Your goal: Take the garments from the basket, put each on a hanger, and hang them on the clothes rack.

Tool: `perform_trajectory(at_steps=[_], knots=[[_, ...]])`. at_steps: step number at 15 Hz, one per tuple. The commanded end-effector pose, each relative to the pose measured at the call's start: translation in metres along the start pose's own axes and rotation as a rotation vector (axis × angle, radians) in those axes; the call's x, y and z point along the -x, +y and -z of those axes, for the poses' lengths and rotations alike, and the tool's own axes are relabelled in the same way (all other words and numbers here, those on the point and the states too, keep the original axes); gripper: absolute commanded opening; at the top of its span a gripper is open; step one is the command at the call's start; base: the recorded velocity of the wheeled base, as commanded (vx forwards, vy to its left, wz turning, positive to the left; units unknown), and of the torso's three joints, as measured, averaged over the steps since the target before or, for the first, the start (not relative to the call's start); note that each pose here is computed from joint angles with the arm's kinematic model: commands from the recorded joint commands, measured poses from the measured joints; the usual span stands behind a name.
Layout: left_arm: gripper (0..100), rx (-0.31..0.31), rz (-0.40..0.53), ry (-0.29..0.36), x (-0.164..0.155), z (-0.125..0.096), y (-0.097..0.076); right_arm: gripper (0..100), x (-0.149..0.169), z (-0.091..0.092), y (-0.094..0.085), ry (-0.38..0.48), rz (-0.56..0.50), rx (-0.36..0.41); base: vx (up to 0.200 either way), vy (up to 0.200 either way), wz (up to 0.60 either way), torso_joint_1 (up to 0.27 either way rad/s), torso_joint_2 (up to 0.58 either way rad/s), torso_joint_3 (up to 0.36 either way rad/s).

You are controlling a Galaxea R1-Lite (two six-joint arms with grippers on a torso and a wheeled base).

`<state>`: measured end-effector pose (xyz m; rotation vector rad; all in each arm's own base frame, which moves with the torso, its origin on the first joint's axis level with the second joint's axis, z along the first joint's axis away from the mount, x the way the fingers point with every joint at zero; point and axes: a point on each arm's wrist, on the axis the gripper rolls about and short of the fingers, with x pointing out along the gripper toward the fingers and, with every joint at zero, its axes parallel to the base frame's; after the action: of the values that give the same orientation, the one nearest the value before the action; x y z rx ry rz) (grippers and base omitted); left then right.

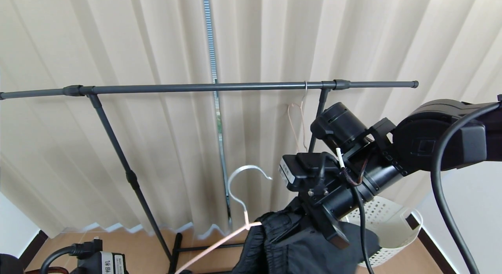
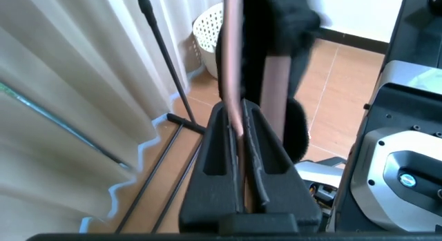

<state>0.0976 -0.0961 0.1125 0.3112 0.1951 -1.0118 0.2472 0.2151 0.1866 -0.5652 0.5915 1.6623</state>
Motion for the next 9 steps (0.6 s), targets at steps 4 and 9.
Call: perform_trajectory(at_steps=[4,9], knots=[[0,0.002,-0.001,0.004,-0.001,0.000,0.000,0,0.008,-0.001,0.009,-0.008,0.007,0.006,0.000,0.000,0.00,0.000,0.00,0.000],[100,0.008,-0.010,0.004,-0.002,0.000,0.002,0,0.015,-0.004,0.014,0.013,0.054,0.000,0.000,0.000,0.00,0.000,0.00,0.000]])
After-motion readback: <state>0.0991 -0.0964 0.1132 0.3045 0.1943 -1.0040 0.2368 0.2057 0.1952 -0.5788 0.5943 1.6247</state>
